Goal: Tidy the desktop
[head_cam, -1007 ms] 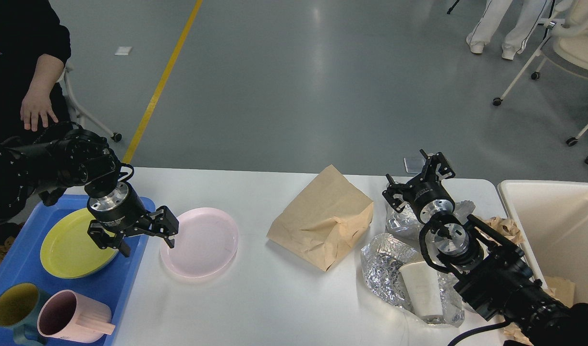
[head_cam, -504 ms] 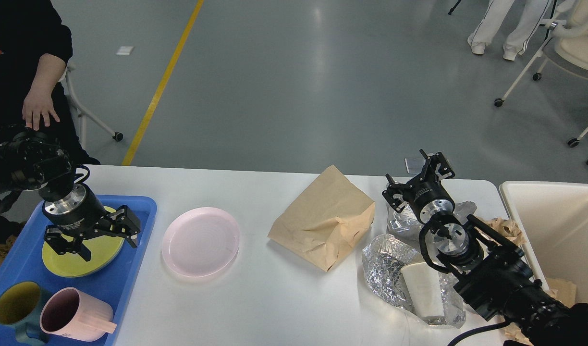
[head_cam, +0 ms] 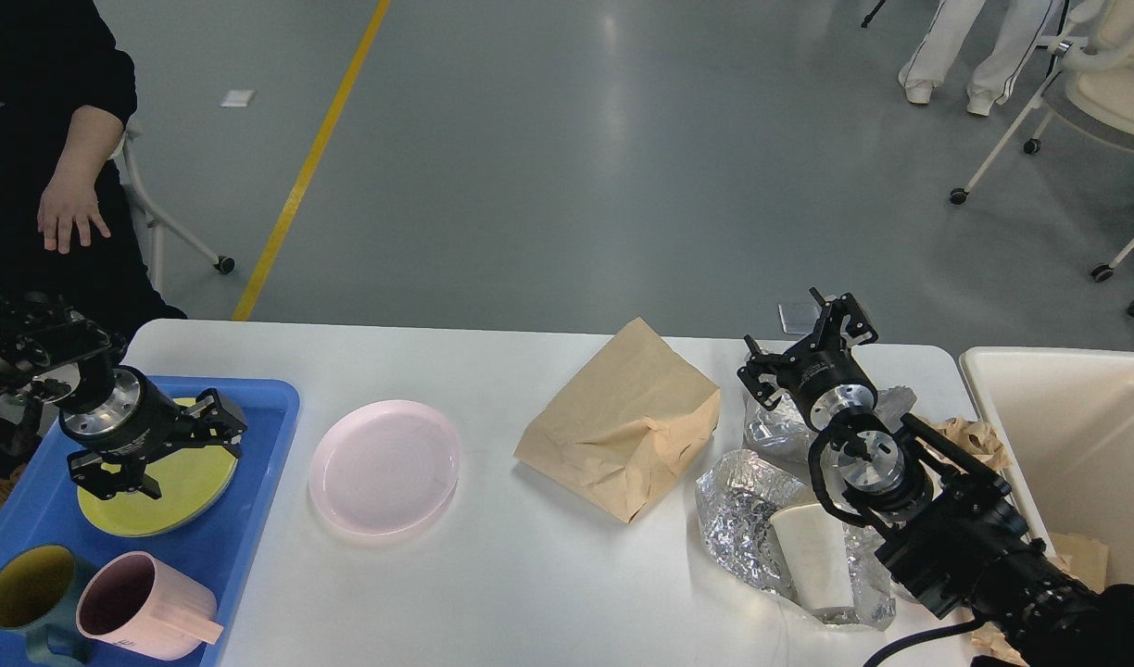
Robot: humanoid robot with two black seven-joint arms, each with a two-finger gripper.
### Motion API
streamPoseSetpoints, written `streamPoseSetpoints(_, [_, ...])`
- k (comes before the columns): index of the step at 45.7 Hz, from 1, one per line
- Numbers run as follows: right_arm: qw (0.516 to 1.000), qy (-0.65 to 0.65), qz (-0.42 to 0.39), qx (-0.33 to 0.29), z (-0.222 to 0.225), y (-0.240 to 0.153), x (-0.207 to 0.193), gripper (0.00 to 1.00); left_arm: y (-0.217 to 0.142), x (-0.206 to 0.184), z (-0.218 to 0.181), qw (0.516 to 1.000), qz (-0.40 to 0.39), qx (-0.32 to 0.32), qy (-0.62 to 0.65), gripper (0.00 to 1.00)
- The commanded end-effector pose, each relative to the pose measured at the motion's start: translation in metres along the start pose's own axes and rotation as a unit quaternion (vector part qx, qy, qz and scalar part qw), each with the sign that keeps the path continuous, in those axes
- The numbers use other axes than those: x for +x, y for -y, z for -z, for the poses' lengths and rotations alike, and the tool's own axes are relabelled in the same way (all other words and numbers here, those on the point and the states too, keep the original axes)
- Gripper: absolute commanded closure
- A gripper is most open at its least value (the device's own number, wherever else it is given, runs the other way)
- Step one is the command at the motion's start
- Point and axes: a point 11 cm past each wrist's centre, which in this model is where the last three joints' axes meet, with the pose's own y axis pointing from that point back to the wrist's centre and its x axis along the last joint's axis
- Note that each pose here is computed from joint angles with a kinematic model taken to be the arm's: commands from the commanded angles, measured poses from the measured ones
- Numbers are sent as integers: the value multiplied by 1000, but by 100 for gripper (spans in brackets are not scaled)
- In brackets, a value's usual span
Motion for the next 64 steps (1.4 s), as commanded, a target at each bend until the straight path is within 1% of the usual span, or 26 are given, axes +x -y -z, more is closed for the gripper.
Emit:
streamPoseSetpoints(1, [1000, 0, 0, 0, 0, 0, 0, 0, -9, 17, 9, 998, -39, -23, -46, 6])
streamPoseSetpoints(5, [1000, 0, 0, 0, 0, 0, 0, 0, -4, 23, 14, 995, -70, -26, -64, 5])
streamPoseSetpoints(11, [1000, 0, 0, 0, 0, 0, 0, 0, 4, 28, 21, 990, -119, -15, -77, 5])
streamPoseSetpoints(15, [1000, 0, 0, 0, 0, 0, 0, 0, 11, 21, 20, 990, -104, -29, -89, 4])
streamPoseSetpoints(19, [1000, 0, 0, 0, 0, 0, 0, 0, 25, 6, 21, 991, -58, -52, -107, 4])
streamPoseSetpoints(21, [1000, 1, 0, 0, 0, 0, 0, 0, 25, 6, 23, 990, -46, -61, -115, 4])
streamPoseSetpoints(27, [1000, 0, 0, 0, 0, 0, 0, 0, 36, -1, 39, 991, -6, -59, -120, 4])
streamPoseSetpoints(50, [1000, 0, 0, -1, -1, 0, 0, 0, 46, -10, 47, 991, 10, -52, -122, 4])
streamPoseSetpoints(64, [1000, 0, 0, -1, -1, 0, 0, 0, 59, -26, 21, 993, 31, -58, -99, 4])
